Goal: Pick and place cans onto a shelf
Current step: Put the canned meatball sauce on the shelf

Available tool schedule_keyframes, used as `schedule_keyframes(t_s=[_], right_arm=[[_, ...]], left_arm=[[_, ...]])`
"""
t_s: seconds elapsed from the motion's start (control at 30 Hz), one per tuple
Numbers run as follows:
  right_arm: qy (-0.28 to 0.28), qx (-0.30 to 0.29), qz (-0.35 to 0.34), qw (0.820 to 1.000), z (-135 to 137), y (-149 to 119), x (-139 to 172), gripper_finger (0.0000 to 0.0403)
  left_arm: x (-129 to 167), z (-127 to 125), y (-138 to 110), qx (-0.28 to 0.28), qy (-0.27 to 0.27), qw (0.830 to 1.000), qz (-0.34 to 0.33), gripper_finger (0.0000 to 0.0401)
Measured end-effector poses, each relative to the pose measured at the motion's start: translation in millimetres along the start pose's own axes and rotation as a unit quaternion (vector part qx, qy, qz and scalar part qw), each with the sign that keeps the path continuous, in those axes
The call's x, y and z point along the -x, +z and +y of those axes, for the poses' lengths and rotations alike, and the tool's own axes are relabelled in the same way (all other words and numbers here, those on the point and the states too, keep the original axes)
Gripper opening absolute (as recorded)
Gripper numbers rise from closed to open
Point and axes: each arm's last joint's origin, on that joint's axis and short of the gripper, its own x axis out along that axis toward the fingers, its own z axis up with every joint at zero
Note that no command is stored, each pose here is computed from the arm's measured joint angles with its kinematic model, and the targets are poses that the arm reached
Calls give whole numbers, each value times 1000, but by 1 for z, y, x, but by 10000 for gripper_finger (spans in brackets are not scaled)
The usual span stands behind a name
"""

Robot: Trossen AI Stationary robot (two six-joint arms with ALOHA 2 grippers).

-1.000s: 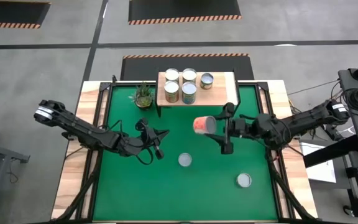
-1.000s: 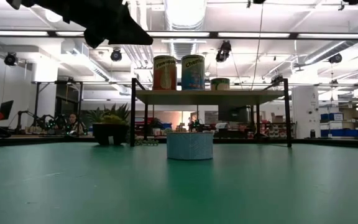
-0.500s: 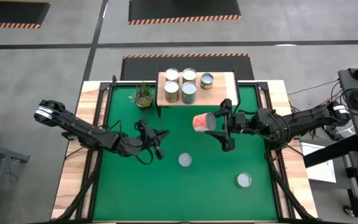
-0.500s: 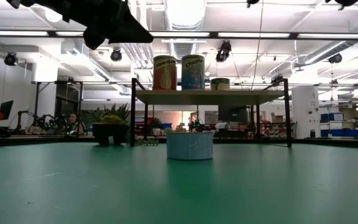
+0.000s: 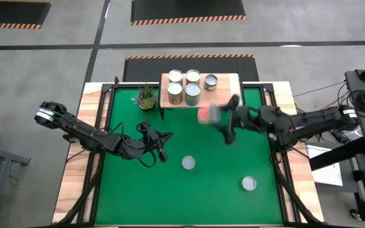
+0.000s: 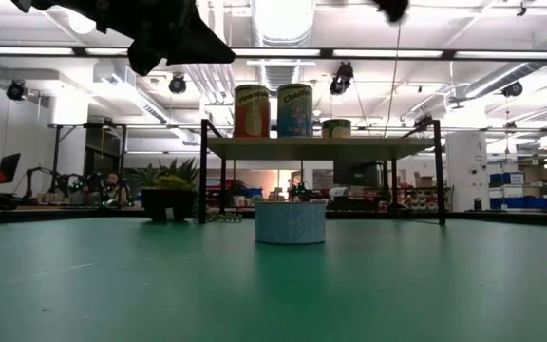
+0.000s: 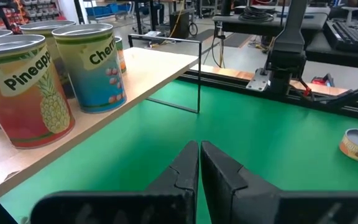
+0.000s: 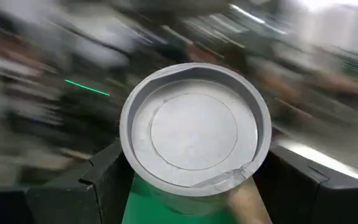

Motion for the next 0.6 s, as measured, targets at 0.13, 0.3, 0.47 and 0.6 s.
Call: schedule_keyframes(t_s=[0.13, 0.3, 0.47, 0.6], right_arm=[[-221, 53, 198, 953, -23, 1, 8, 272], [-272, 62, 299, 913, -39, -17, 11, 272], [-199, 45, 299, 932, -60, -27, 4, 272], [-202, 13, 290, 935, -85, -31, 7, 272]], left_arm=[[0, 0, 0, 4, 0, 1000, 0, 0], [0, 0, 0, 2, 1, 1000, -1, 0], [0, 0, 0, 1, 5, 1000, -2, 0], [0, 0, 0, 0, 5, 1000, -2, 0]])
